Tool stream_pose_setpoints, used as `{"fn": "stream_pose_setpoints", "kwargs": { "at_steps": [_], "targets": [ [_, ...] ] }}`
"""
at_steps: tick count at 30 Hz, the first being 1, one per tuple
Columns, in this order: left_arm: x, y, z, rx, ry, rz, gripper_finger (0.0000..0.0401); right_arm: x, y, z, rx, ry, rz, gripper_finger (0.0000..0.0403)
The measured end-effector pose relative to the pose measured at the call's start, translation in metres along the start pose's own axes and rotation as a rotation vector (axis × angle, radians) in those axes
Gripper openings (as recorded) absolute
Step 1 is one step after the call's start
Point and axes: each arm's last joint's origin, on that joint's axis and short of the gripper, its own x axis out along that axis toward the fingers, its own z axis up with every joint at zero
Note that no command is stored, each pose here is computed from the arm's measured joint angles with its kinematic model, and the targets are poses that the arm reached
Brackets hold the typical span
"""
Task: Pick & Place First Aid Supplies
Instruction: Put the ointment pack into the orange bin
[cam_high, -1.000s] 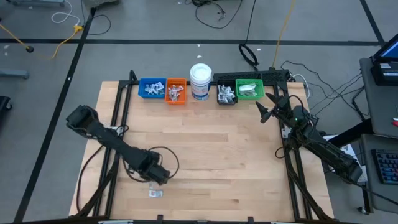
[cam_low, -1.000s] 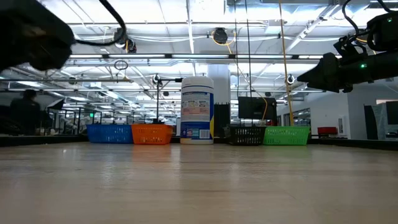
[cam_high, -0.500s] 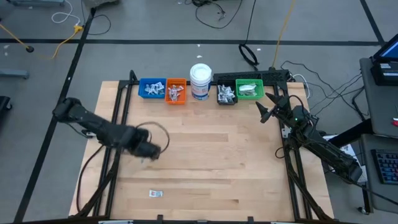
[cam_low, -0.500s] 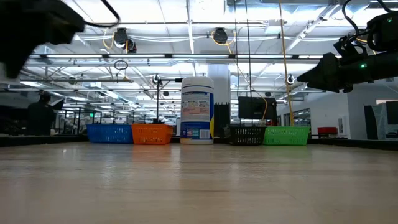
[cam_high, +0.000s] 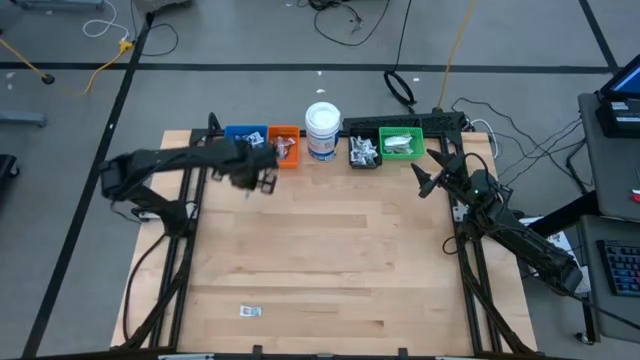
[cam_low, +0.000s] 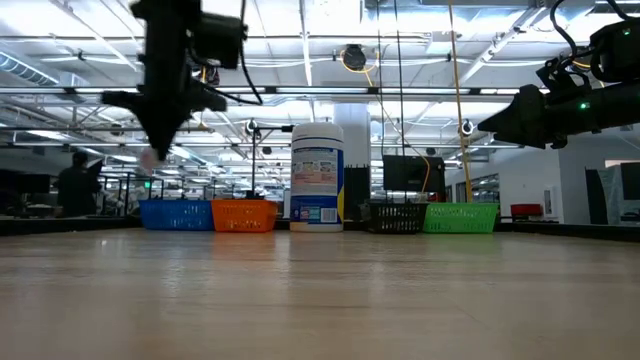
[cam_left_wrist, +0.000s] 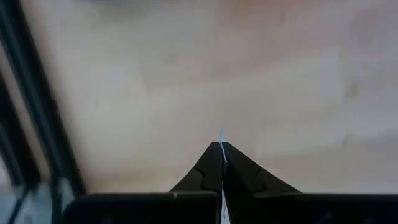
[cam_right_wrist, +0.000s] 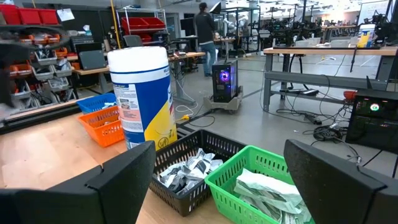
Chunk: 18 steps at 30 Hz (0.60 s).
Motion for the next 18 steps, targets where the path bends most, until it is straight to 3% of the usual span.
{"fn": "stream_pose_setpoints", "kwargs": {
  "at_steps": [10,18],
  "targets": [
    [0.019,-0.02,0.101,0.041,-0.246,-0.105,0.0001,0.0,0.0,0.0,0.0,0.0,0.0,0.0352],
    [0.045,-0.022,0.144,0.048,-0.314,-0.099,0.0,0.0,0.0,0.0,0.0,0.0,0.0,0.0352]
  ]
}}
